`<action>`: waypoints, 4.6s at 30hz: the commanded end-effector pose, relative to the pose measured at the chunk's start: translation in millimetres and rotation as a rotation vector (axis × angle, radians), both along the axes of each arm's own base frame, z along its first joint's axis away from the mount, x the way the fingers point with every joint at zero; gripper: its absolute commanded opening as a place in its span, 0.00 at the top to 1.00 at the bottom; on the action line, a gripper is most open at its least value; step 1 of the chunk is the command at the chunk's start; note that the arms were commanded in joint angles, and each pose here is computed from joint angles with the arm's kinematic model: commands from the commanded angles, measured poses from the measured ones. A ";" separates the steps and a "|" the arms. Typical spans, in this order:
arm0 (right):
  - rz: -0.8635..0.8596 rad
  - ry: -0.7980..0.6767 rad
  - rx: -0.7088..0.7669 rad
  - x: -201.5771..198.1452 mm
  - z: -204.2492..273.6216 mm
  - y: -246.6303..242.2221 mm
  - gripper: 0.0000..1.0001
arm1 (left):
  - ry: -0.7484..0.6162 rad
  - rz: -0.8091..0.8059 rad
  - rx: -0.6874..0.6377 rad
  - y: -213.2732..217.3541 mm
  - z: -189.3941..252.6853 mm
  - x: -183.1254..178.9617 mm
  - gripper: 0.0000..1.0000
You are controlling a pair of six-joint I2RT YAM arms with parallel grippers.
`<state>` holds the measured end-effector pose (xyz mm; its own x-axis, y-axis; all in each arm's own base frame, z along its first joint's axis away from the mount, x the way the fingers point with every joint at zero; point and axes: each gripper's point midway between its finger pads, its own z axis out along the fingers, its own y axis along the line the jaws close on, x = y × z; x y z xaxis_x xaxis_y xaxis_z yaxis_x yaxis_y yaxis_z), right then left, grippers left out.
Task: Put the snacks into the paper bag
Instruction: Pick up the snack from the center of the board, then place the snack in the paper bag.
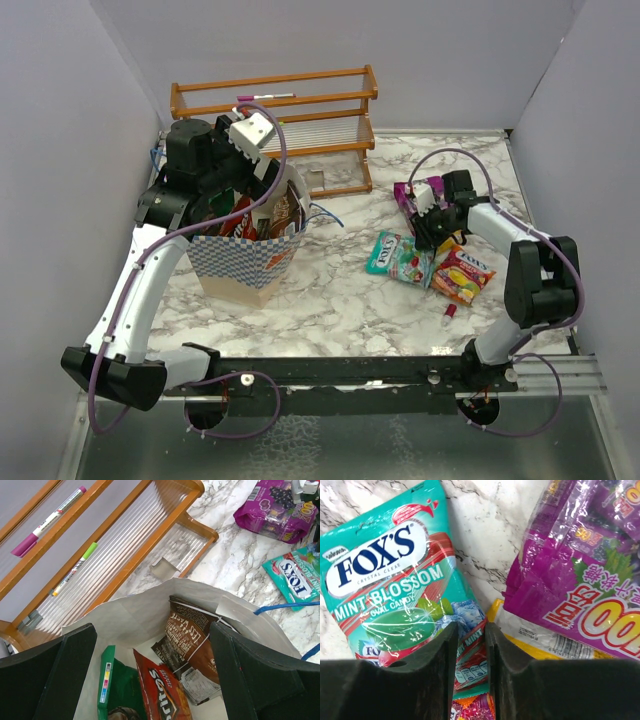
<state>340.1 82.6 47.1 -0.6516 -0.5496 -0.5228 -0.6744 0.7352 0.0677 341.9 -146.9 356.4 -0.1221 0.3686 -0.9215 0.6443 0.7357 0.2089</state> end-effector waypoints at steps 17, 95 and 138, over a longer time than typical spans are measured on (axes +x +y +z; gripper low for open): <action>0.085 -0.059 0.114 -6.5 49.6 20.3 0.99 | -0.013 -0.051 -0.049 -10.1 14.6 -10.3 0.01; 0.378 -0.507 0.303 -9.4 210.9 102.1 0.99 | -0.023 -0.259 -0.304 -73.5 78.9 -29.3 0.09; 0.235 -0.873 0.697 -77.8 410.0 99.5 0.99 | 0.247 -0.824 -0.479 -225.1 54.8 -103.6 0.65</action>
<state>277.2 182.5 430.3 0.0792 -0.0712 -0.9943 -0.7985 0.5926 -0.1061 252.9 -363.5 410.1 -0.2010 0.0282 -0.9792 0.9762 0.0888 -0.1979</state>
